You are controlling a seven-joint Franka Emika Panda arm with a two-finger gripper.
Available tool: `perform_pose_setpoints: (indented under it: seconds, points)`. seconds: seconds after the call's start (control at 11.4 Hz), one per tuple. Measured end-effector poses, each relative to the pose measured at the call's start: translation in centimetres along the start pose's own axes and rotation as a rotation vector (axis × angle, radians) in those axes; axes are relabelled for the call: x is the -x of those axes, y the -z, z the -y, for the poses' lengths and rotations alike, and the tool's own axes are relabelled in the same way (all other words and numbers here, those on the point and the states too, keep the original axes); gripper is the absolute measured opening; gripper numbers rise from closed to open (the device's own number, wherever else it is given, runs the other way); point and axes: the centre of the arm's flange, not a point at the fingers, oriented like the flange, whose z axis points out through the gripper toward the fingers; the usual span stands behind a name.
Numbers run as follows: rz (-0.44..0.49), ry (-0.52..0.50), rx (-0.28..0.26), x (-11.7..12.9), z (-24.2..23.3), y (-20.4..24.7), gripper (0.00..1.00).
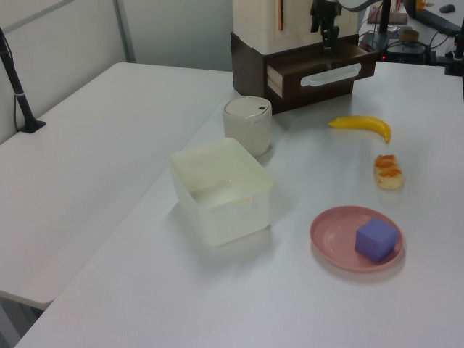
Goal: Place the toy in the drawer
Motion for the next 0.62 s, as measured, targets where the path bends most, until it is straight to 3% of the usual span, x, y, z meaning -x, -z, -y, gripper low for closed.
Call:
perform_pose_setpoints:
  seconds: [0.18,0.35,0.62]
  points:
    - [-0.001,-0.044,-0.032,-3.0,2.6,1.5,1.00]
    - [0.034,-0.139,-0.100,-6.4,6.7,2.6,1.00]
    - [0.087,-0.402,-0.209,-10.4,12.7,5.0,1.00]
